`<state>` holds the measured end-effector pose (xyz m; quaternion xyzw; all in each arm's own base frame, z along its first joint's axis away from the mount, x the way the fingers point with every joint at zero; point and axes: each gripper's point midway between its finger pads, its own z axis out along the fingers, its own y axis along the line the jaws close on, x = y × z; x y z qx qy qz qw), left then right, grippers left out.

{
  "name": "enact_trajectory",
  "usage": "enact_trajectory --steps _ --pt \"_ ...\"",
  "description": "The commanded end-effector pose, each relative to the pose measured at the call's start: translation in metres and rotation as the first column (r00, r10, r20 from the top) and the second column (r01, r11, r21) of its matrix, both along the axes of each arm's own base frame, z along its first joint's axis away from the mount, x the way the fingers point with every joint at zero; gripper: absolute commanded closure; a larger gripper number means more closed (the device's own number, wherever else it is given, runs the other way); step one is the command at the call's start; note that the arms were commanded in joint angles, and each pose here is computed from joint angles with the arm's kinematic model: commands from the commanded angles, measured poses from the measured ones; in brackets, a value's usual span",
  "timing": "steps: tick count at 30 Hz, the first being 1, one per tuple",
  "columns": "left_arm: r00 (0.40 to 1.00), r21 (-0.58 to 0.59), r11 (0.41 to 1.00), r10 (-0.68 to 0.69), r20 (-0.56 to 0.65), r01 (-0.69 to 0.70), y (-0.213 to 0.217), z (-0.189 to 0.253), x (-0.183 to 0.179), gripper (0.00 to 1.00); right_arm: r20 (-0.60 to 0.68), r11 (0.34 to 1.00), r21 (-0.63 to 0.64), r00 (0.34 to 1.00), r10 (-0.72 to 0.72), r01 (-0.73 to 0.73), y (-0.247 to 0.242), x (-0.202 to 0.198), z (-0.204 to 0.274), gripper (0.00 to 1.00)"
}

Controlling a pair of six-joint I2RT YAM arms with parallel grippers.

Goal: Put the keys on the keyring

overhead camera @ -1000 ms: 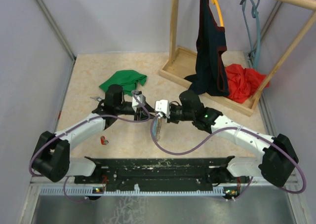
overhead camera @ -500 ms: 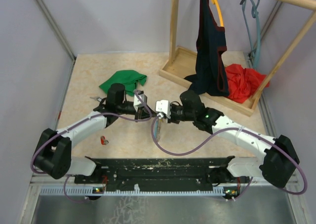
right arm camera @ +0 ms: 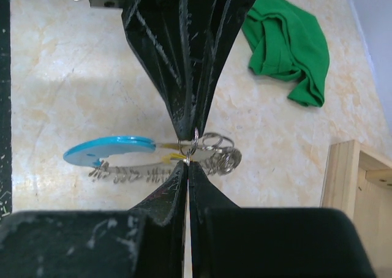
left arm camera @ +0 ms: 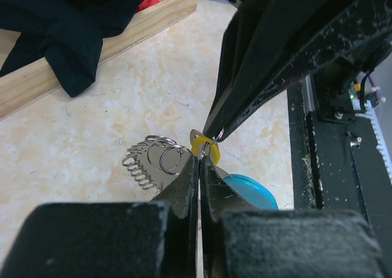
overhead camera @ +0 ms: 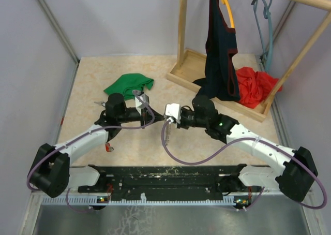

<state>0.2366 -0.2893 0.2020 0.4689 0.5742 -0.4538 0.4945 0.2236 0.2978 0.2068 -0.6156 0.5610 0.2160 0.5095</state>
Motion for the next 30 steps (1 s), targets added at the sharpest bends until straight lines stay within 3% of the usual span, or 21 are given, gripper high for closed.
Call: enact_trajectory --steps 1,25,30 --pt "0.996 -0.083 0.993 0.088 -0.014 -0.089 0.002 0.021 0.008 1.0 0.001 1.0 0.02 1.0 -0.004 0.003 0.003 -0.007 0.003 1.0" --pt "0.969 -0.306 0.922 0.201 -0.144 -0.237 -0.001 0.034 0.005 1.0 -0.012 0.996 0.079 0.999 0.034 -0.033 0.02 -0.014 -0.002 1.0" --pt "0.966 -0.29 0.924 0.22 -0.135 -0.251 0.001 0.03 0.006 1.0 -0.015 0.999 0.041 1.0 -0.021 0.021 0.01 -0.008 -0.009 1.0"
